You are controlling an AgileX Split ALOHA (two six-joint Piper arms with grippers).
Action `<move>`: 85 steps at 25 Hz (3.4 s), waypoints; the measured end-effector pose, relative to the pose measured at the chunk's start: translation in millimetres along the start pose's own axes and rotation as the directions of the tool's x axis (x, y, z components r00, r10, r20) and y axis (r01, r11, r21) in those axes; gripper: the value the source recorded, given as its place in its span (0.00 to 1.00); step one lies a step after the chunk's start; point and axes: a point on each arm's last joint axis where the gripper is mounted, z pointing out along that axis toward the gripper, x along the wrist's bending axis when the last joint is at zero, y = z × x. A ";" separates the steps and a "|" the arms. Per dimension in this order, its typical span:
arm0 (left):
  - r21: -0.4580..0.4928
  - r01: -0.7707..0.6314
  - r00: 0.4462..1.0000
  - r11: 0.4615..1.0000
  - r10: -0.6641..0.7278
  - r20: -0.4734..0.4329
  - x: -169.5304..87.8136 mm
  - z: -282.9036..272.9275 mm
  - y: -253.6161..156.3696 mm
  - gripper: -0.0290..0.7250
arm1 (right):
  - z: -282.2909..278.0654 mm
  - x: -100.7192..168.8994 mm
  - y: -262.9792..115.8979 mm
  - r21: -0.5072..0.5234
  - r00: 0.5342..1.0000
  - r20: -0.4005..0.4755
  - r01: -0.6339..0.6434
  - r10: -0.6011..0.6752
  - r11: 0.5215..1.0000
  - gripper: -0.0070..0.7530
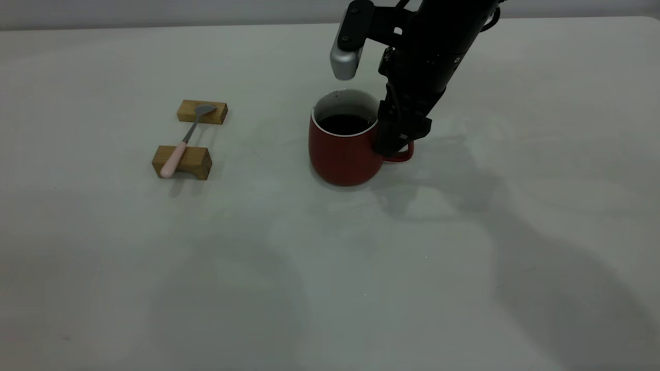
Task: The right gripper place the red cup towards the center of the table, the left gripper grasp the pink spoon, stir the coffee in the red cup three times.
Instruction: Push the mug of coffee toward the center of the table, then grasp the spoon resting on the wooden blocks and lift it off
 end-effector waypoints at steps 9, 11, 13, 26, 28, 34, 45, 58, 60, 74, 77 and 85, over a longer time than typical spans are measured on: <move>0.000 0.000 1.000 1.000 0.000 0.000 0.0 0.0 0.0 0.61 | -113.6 -4.5 30.2 -0.046 0.945 0.008 -0.327 0.328 0.944 0.88; 0.000 0.000 1.000 1.000 0.000 0.000 0.0 0.0 0.0 0.61 | -156.1 2.4 38.3 -0.059 0.916 0.004 -0.401 0.402 0.914 0.88; 0.000 0.000 1.000 1.000 0.000 0.000 0.0 0.0 0.0 0.61 | -200.4 14.1 42.7 -0.058 0.877 -0.006 -0.479 0.480 0.876 0.88; 0.000 0.000 1.000 1.000 0.000 0.000 0.0 0.0 0.0 0.61 | -367.3 103.8 3.5 -0.122 0.756 0.131 -0.630 0.641 0.767 0.88; 0.000 0.000 1.000 1.000 0.000 0.000 0.0 0.0 0.0 0.61 | -376.2 128.4 -15.8 -0.127 0.754 0.146 -0.628 0.641 0.768 0.88; 0.000 0.001 1.000 1.000 -0.001 0.000 0.0 0.0 0.0 0.61 | -397.2 218.0 -86.3 -0.240 0.746 0.173 -0.602 0.644 0.762 0.87; 0.000 0.000 1.000 1.000 0.000 0.000 0.0 0.0 0.0 0.61 | -364.4 313.0 -175.4 -0.597 0.504 0.293 -0.567 0.812 0.568 0.86; 0.000 0.000 1.000 1.000 0.000 0.000 0.0 0.0 0.0 0.61 | -343.3 318.3 -187.8 -0.626 0.403 0.332 -0.582 0.853 0.519 0.84; 0.000 0.000 1.000 1.000 0.000 0.000 0.0 0.0 0.0 0.61 | -343.4 318.2 -187.7 -0.627 0.402 0.331 -0.582 0.854 0.517 0.83; 0.000 0.000 1.000 1.000 0.000 0.000 0.0 0.0 0.0 0.61 | -343.5 318.2 -187.7 -0.628 0.401 0.330 -0.582 0.855 0.516 0.58; 0.000 0.000 1.000 1.000 0.000 0.000 0.0 0.0 0.0 0.61 | -343.5 318.2 -187.7 -0.628 0.401 0.330 -0.582 0.855 0.516 0.53; 0.040 0.001 0.999 0.999 0.001 -0.042 2.2 3.2 13.0 0.62 | -343.5 318.2 -187.7 -0.628 0.401 0.330 -0.582 0.855 0.516 0.43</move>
